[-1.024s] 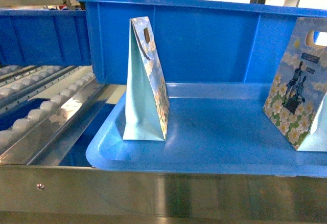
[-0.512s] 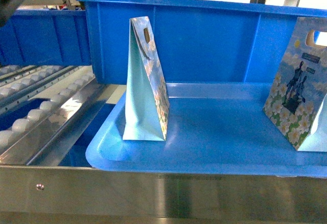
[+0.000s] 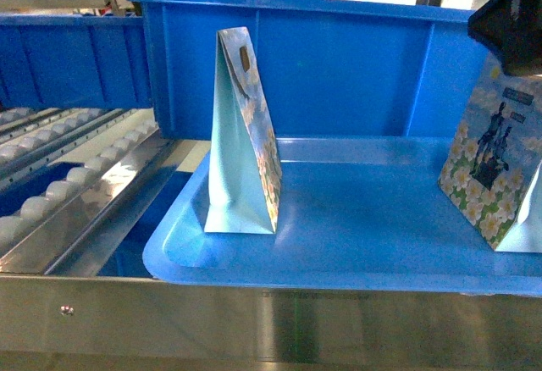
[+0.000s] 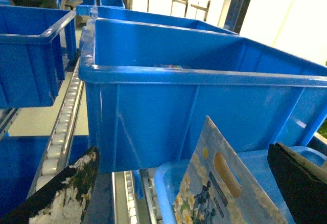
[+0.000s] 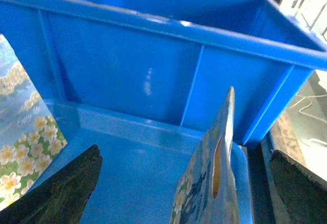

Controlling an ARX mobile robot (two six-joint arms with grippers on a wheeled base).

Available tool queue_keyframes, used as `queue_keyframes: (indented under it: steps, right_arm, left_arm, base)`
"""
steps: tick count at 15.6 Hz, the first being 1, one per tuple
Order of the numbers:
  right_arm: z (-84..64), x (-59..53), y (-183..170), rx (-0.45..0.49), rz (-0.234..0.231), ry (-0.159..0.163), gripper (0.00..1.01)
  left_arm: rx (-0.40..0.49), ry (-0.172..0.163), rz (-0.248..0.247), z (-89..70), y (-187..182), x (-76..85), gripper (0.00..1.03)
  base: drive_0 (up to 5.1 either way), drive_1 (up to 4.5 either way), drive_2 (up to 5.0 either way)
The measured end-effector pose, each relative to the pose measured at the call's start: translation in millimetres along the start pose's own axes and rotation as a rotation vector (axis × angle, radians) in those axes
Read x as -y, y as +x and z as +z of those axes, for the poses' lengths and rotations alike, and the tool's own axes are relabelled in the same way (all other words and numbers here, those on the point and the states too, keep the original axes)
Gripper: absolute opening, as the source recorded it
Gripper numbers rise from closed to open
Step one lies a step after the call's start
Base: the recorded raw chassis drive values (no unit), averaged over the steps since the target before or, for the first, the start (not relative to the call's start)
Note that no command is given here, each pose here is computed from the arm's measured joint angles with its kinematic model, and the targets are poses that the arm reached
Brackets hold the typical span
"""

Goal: Move flower gift bag to table near conveyor

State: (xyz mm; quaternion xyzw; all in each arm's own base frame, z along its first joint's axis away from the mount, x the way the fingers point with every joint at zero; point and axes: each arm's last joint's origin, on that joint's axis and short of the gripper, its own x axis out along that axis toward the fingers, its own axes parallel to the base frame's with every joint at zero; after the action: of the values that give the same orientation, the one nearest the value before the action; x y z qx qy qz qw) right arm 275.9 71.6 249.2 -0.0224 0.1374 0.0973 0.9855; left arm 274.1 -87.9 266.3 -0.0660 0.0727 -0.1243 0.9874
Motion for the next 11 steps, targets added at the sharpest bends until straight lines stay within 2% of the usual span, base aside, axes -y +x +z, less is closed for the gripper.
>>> queue_keyframes:
  steps: [1,3,4,6,7,9,10,11]
  right_arm:
    - [-1.6,1.0,3.2,-0.019,0.001,0.001,0.98]
    - [-5.3,7.3,10.7,-0.043,-0.024,0.008,0.98]
    - [-8.0,12.2,14.8,-0.049,-0.059,0.013,0.98]
    - [-16.7,24.3,21.3,-0.096,-0.088,0.052,0.98]
    - [-19.4,26.6,24.6,-0.116,-0.096,0.071,0.98]
    - [-19.9,27.1,27.3,-0.12,-0.07,0.105,0.98]
    - [-18.8,26.7,27.4,-0.109,-0.068,0.104,0.96]
    - [-18.3,25.1,27.5,-0.109,-0.063,0.102,0.82]
  left_arm:
    - [0.002,0.0,0.0,0.5,-0.4,0.1,0.98]
    - [0.001,0.0,0.0,0.4,-0.4,0.0,0.98]
    - [0.001,0.0,0.0,0.4,-0.4,0.0,0.98]
    - [0.001,0.0,0.0,0.4,-0.4,0.0,0.98]
    - [0.001,0.0,0.0,0.4,-0.4,0.0,0.98]
    - [0.0,0.0,-0.001,0.3,-0.4,0.1,0.98]
    - [0.001,0.0,0.0,0.4,-0.4,0.0,0.98]
    - [0.001,0.0,0.0,0.4,-0.4,0.0,0.98]
  base:
    - [0.0,0.0,0.0]
    - [0.0,0.0,0.0]
    - [0.0,0.0,0.0]
    - [0.0,0.0,0.0]
    - [0.0,0.0,0.0]
    - [0.0,0.0,0.0]
    - [0.0,0.0,0.0]
    - [0.0,0.0,0.0]
